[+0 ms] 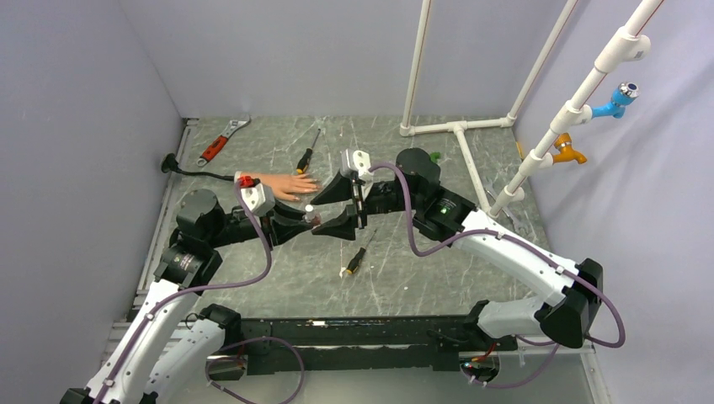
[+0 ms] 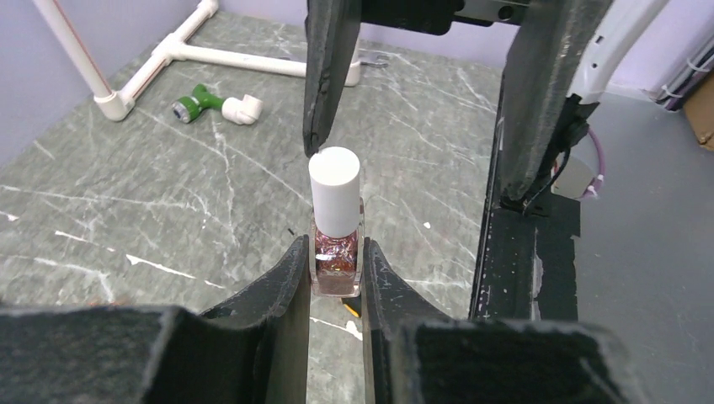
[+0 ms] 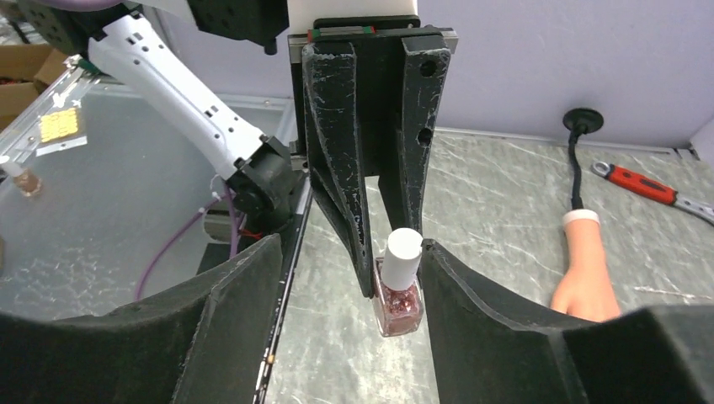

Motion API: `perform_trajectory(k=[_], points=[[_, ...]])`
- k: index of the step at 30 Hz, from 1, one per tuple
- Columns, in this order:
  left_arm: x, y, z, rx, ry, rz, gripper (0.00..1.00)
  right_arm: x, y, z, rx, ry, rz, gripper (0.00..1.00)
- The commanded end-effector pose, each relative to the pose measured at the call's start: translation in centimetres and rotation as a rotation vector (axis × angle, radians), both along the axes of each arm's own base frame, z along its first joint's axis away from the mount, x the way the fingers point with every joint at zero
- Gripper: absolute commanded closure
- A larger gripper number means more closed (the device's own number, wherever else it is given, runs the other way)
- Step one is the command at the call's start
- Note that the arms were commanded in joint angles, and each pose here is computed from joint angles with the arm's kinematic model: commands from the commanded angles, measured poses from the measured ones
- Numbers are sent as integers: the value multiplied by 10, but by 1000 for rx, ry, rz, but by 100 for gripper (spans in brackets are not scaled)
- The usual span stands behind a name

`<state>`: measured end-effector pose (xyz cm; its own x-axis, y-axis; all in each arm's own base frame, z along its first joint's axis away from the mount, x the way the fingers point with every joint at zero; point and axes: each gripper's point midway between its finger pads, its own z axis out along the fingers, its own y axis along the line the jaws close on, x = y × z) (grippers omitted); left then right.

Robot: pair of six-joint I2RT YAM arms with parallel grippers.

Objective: Paint the nails
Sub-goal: Screw the nail polish bottle.

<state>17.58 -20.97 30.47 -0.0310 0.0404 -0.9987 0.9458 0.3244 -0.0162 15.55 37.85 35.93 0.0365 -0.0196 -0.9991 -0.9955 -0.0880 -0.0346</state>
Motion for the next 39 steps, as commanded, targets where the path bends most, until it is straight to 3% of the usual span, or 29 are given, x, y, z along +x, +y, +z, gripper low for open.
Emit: perform_trajectory(k=[1,13,18,28,39], points=[[-14,-5,17,-35,-65,-93,100,-14,0,23,47,-49,93,38],[-20,-6,19,-39,-74,-125,100,7,9,23,55,-22,15,45],[-20,-6,19,-38,-79,-120,100,9,13,17,45,-9,23,68],[-18,-5,19,-39,-76,-110,100,2,9,-3,-3,-39,65,100],[7,2,15,-36,-15,42,100,29,11,-18,1,22,-134,100]])
